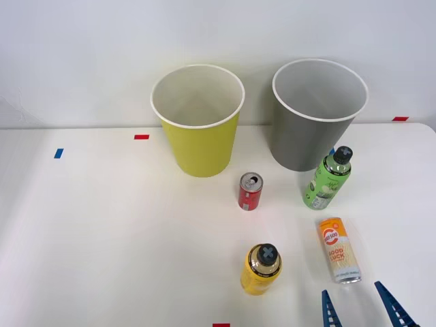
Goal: Put cans in the gray bin, plastic bottles in the light green bin
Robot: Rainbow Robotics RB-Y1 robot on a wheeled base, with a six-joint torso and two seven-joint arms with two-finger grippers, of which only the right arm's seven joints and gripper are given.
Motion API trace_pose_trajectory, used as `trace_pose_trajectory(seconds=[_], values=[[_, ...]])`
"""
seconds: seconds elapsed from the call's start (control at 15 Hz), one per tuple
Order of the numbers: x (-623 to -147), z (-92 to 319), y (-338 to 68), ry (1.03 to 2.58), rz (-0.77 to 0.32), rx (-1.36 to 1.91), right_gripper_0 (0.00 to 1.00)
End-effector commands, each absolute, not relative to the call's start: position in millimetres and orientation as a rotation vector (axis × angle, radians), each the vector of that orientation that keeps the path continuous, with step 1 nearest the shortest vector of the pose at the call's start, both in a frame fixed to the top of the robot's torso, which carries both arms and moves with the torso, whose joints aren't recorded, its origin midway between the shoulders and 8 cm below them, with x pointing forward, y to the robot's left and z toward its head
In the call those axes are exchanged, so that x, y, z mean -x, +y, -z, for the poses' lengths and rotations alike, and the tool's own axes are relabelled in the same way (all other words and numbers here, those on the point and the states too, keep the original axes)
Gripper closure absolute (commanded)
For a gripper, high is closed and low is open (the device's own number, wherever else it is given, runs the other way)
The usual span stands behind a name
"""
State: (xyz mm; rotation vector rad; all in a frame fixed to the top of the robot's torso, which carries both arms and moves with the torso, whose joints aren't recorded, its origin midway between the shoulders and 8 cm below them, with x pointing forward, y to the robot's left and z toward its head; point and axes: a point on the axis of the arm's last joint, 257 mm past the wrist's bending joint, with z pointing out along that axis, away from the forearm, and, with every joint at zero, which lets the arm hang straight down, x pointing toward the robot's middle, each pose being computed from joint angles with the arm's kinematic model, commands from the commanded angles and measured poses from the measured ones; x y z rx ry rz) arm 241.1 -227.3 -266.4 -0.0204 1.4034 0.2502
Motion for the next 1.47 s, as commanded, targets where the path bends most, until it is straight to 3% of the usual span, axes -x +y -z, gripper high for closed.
trace_pose_trajectory(seconds=[0.07,1.47], values=[[-241.1,266.4,-227.3,1.403,-0.250,0.020,0.02],[-241.1,266.4,-227.3,1.403,-0.250,0.020,0.02]])
